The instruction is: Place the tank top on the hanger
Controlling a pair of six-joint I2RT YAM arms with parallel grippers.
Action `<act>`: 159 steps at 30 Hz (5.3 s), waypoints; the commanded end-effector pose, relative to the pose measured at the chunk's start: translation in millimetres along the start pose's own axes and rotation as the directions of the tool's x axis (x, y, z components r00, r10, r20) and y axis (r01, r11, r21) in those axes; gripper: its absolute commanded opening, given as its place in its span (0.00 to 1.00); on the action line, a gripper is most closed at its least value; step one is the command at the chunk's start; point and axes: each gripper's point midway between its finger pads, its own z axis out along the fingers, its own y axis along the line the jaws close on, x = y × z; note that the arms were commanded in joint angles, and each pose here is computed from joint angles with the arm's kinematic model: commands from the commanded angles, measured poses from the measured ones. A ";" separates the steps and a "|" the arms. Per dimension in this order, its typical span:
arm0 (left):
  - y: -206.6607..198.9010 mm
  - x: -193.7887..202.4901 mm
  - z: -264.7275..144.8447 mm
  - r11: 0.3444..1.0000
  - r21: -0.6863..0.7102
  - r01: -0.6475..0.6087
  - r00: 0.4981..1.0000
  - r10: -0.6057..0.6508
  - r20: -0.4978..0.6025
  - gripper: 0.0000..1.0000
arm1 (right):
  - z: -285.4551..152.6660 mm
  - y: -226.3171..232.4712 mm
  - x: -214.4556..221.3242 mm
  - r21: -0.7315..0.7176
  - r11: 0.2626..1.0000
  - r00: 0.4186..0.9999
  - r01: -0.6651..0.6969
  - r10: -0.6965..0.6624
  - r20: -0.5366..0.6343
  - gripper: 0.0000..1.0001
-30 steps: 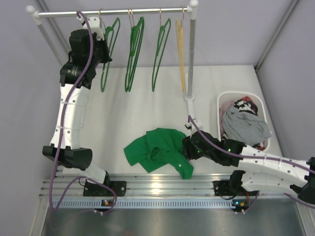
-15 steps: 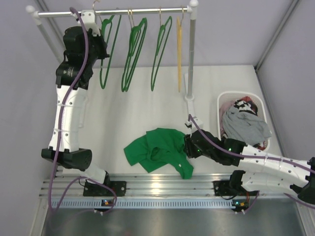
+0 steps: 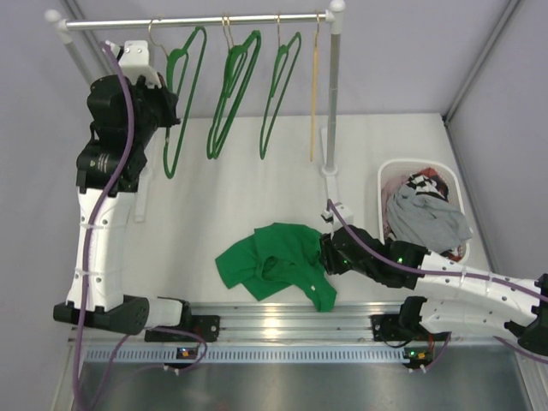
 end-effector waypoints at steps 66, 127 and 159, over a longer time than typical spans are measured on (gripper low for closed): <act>-120.0 220.1 -209.4 0.716 0.613 0.333 0.859 0.037 -0.510 0.00 | 39.1 10.2 108.5 -0.012 0.993 0.955 -0.119 0.111 -0.274 0.16; -134.7 244.1 -214.9 0.646 0.657 0.388 0.827 0.071 -0.558 0.00 | 24.2 -42.5 31.3 0.041 0.963 0.954 -0.267 0.270 -0.131 0.14; -168.0 280.5 -201.5 0.644 0.680 0.351 0.795 0.179 -0.580 0.00 | 0.1 -61.4 -32.5 -0.086 0.944 0.948 -0.319 0.317 -0.039 0.13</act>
